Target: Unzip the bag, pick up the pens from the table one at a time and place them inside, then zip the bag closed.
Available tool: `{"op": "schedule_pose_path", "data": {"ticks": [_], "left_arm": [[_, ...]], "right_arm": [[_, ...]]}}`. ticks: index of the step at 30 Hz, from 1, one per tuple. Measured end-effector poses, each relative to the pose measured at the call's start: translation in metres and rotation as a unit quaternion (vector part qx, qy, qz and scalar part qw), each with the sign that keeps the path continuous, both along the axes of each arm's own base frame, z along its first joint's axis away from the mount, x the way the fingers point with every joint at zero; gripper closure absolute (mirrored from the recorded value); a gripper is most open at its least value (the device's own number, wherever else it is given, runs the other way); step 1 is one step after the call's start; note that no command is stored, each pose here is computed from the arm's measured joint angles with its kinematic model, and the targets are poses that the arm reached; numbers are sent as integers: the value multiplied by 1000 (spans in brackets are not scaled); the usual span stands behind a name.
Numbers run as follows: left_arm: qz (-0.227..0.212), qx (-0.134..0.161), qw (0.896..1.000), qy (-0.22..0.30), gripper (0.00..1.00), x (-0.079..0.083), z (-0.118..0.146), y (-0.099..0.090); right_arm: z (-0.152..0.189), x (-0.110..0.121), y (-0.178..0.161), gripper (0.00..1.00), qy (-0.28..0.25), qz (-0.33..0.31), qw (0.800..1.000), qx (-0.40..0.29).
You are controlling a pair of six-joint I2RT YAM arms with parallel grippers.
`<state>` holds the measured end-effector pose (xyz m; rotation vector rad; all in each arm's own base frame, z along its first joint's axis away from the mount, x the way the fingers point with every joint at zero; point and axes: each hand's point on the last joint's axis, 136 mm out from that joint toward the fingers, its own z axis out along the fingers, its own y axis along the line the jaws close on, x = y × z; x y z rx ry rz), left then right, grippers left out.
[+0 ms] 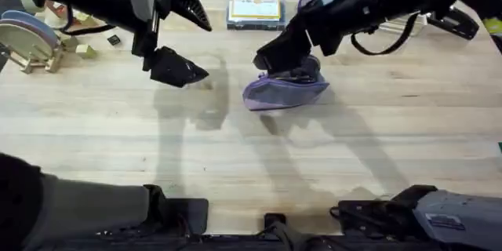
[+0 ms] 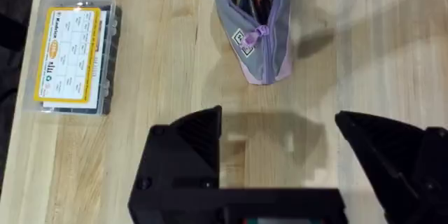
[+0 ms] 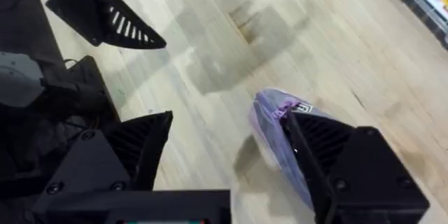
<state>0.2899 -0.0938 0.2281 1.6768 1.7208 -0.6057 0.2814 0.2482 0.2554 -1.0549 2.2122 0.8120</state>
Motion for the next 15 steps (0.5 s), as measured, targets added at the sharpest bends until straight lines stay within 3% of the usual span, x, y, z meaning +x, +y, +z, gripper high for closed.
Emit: {"op": "schedule_pose_path", "data": {"ticks": [15], "left_arm": [[0,0,1000,0,7,0,0,0]], "right_arm": [[1,1,0,4,-1,-2,1000,2]]}}
